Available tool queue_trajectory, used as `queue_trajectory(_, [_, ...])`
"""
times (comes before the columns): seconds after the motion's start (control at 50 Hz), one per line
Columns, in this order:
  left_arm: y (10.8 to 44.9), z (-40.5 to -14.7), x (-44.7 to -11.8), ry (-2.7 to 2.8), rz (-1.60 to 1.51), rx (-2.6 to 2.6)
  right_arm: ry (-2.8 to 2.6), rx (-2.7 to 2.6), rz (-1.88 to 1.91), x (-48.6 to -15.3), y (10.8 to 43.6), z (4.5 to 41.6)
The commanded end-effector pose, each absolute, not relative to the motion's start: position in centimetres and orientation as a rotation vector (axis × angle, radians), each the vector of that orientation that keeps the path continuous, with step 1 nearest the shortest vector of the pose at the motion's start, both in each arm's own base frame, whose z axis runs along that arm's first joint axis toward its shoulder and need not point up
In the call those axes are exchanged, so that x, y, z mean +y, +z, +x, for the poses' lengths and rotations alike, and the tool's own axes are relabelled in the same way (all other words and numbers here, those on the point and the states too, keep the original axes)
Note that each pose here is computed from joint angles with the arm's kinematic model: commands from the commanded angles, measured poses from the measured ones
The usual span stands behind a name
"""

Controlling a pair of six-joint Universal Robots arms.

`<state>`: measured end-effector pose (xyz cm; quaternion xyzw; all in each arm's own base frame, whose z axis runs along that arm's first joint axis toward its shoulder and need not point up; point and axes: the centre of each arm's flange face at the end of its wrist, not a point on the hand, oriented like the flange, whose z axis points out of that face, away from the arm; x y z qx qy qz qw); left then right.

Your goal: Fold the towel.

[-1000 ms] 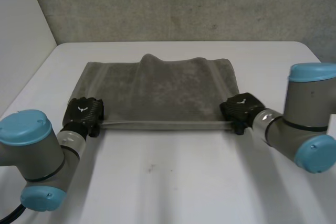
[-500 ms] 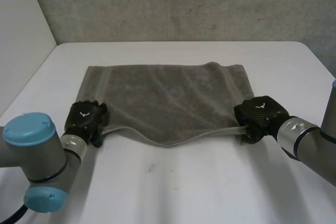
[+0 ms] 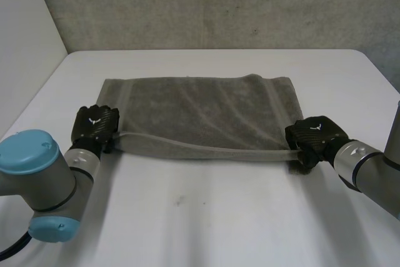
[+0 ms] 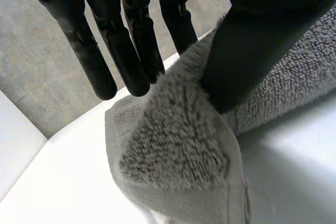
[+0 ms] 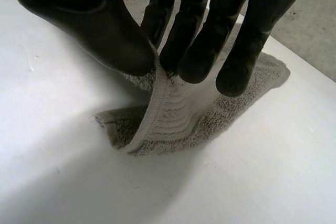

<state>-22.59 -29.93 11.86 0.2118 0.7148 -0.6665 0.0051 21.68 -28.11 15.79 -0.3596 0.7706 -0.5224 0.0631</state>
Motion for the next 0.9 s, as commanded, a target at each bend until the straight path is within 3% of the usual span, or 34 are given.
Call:
queue_trajectory(0.02, [11.5,-22.7,-29.8,-2.084,0.691,2.249,-1.578,2.333,-1.083,-28.2,15.6,21.6])
queue_trajectory(0.32, [12.3,-21.4,-30.6,-2.085,0.643,2.224,-1.530,2.390,-0.941,-29.5,12.9,21.2])
queue_trajectory(0.9, [13.1,-20.1,-31.2,-2.089,0.586,2.201,-1.555,2.453,-0.846,-30.3,12.9,20.4])
